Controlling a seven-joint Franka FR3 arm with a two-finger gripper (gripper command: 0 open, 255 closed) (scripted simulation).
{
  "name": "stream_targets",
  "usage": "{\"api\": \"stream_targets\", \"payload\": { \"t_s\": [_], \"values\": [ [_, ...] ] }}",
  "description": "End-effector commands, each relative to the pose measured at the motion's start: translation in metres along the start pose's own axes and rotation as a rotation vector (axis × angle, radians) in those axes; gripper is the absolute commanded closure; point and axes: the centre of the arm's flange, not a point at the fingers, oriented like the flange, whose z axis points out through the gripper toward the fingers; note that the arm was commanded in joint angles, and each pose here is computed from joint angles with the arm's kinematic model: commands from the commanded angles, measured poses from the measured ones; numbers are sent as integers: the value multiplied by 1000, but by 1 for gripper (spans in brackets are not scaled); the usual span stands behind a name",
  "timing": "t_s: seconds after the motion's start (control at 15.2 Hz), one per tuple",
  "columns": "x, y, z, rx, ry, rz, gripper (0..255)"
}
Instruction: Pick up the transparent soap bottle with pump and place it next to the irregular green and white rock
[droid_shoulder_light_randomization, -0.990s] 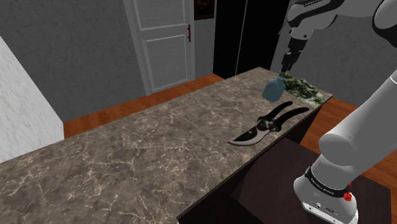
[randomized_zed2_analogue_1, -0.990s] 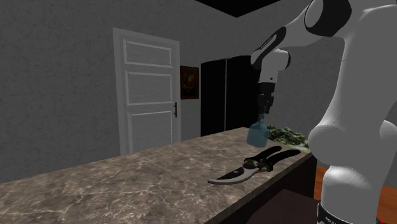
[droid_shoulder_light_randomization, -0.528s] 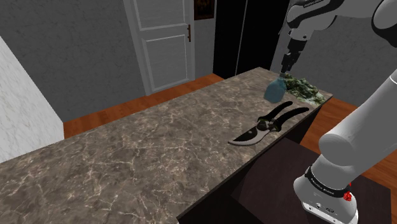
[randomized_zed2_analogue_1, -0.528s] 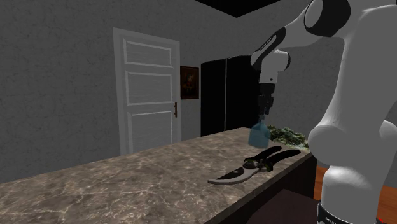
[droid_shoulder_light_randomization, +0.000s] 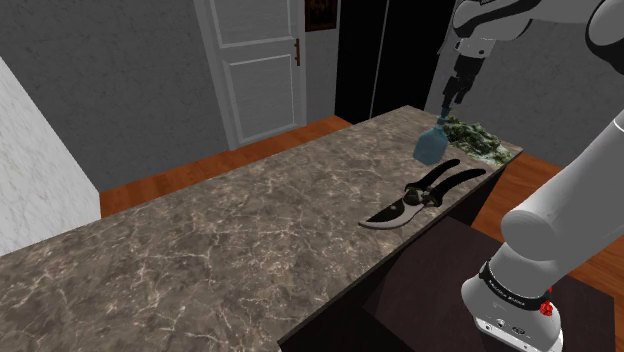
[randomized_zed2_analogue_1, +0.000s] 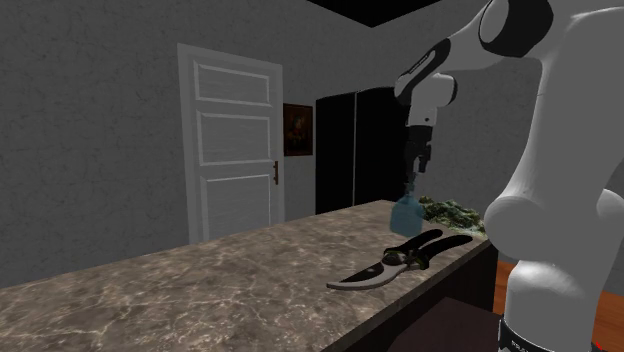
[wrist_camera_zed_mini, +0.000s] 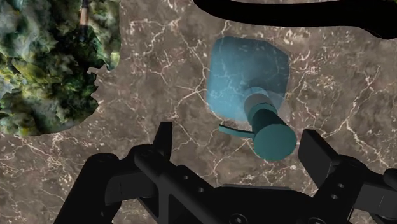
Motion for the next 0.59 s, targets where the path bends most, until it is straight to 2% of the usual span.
{"api": "stream_targets", "payload": {
  "t_s": [0.0, 0.07, 0.53],
  "values": [
    [0, 1, -22, 1, -1, 0, 0],
    [0, 1, -33, 1, -1, 0, 0],
    [0, 1, -33, 1, -1, 0, 0]
  ]
}}
